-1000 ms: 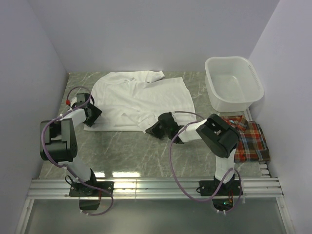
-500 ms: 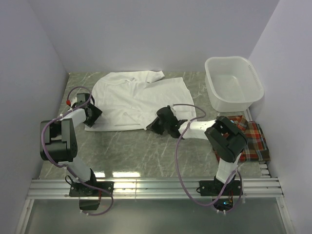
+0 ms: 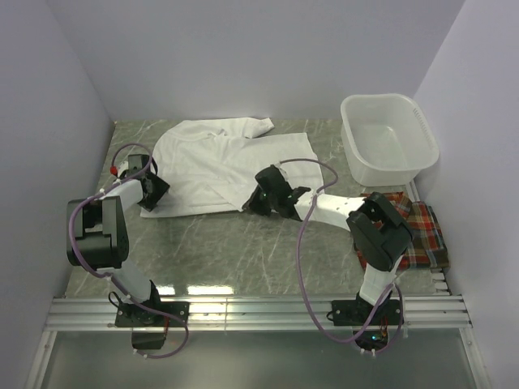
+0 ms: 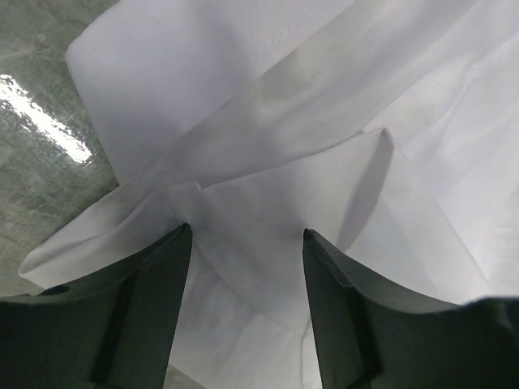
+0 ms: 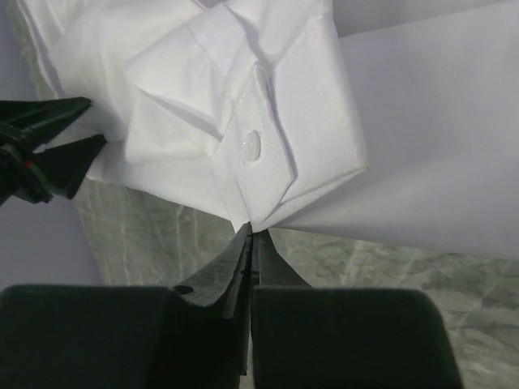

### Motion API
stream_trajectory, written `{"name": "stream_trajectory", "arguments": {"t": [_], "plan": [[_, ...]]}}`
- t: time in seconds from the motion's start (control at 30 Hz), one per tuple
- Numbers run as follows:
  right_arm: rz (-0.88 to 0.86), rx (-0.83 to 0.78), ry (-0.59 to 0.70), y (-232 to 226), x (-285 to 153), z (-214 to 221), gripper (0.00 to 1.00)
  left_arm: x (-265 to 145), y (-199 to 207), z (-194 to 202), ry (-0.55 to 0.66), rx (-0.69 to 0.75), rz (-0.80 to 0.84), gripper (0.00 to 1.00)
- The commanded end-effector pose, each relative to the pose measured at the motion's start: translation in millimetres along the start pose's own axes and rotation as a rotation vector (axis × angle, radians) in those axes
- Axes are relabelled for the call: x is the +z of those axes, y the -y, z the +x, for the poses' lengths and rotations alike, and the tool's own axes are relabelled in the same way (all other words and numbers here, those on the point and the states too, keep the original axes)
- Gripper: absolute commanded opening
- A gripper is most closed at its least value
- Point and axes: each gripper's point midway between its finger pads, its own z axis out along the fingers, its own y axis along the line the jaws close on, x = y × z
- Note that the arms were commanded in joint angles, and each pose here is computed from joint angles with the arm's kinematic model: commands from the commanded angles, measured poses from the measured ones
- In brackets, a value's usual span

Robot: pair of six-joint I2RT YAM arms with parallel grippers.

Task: Fold and stack the long sleeve shirts
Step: Fold the shirt

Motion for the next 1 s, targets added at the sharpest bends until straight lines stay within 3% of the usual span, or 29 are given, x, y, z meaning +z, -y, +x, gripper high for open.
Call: {"name": "stream_trajectory", "arguments": {"t": [0.0,0.2,0.27,0.5,0.7,0.97], "plan": [[0.034,0.008,-0.045,22.1,-8.3,14.9,0.01,2.1,-6.4,-8.5,0.024,0.006,-0.054,0.64],[0.03,0.062,-0.132,36.1,-5.8,39.3,0.09,1.3,-9.0,-10.4,0.033,0.007,-0.069,0.63],[0.023,0.059,-0.124,32.9,-6.3,36.8,0.1,0.2,-8.1,-11.8,0.039,0.006,-0.065,0.63],[-0.023,0.089,-0.107,20.4,-1.6,33.2,0.28,-1.7,-5.5,-10.9,0.036,0.008,-0.049,0.63],[0.013,0.05,-0.034,21.5,-2.2,16.1,0.29,-3.0,-2.4,-11.6,0.036,0.006,-0.035,0.63],[0.034,0.078,-0.004,38.6,8.0,13.7,0.41,-2.9,-1.9,-10.5,0.031,0.006,-0.031,0.63]]}}
